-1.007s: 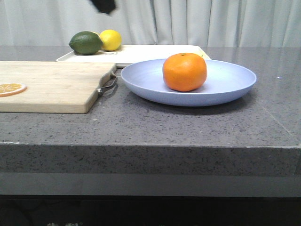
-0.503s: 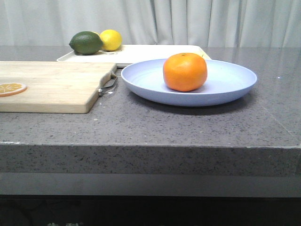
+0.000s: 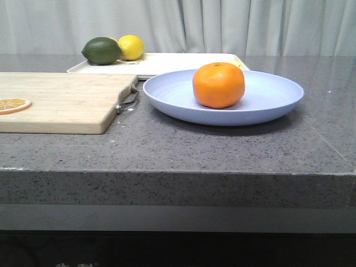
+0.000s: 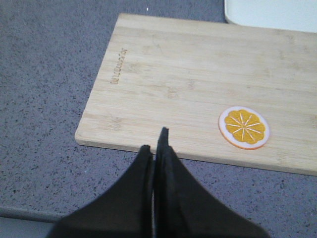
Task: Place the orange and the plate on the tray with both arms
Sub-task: 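Open the left gripper and raise it away from the plate, then lower the right gripper to the blue plate's rim and grip it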
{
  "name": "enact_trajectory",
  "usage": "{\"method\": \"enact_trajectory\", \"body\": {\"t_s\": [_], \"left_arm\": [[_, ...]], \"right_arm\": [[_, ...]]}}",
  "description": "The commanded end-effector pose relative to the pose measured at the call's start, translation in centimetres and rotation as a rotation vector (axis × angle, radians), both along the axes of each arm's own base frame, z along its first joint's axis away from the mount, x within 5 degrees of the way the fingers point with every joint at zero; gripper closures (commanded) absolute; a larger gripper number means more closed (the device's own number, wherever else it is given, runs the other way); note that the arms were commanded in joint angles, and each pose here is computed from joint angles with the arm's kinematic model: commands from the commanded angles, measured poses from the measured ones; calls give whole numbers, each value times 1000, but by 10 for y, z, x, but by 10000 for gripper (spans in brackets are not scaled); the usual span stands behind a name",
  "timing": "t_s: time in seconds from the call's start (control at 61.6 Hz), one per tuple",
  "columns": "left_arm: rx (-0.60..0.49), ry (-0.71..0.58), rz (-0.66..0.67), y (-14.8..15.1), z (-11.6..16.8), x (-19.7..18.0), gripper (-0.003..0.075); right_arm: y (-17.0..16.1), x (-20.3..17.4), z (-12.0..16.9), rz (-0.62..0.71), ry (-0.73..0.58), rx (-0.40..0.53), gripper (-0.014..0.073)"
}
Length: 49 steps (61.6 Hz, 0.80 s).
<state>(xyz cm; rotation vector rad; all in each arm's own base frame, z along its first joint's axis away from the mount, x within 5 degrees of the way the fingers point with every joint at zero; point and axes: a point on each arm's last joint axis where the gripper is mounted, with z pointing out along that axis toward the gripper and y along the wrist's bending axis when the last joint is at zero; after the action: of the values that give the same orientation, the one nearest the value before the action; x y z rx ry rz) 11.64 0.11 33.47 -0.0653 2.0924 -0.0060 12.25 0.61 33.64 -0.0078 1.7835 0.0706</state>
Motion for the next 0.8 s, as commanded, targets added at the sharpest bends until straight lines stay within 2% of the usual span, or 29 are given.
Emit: {"method": "enact_trajectory", "body": {"t_s": [0.0, 0.179, 0.357, 0.65, 0.779], "left_arm": [[-7, -199, -9, 0, 7, -22, 738], [-9, -333, -10, 1, -12, -61, 738], [-11, -426, -11, 1, -25, -84, 738], [-12, -462, -11, 1, -26, -91, 738], [-12, -462, -11, 1, -26, -91, 738]], "right_arm": [[-1, 9, 15, -8, -86, 1, -59], [1, 29, 5, -7, 8, 13, -59], [4, 61, -1, -6, 138, 102, -59], [34, 153, -15, 77, 446, 197, -59], [48, 195, -27, 105, 548, 194, -59]]}}
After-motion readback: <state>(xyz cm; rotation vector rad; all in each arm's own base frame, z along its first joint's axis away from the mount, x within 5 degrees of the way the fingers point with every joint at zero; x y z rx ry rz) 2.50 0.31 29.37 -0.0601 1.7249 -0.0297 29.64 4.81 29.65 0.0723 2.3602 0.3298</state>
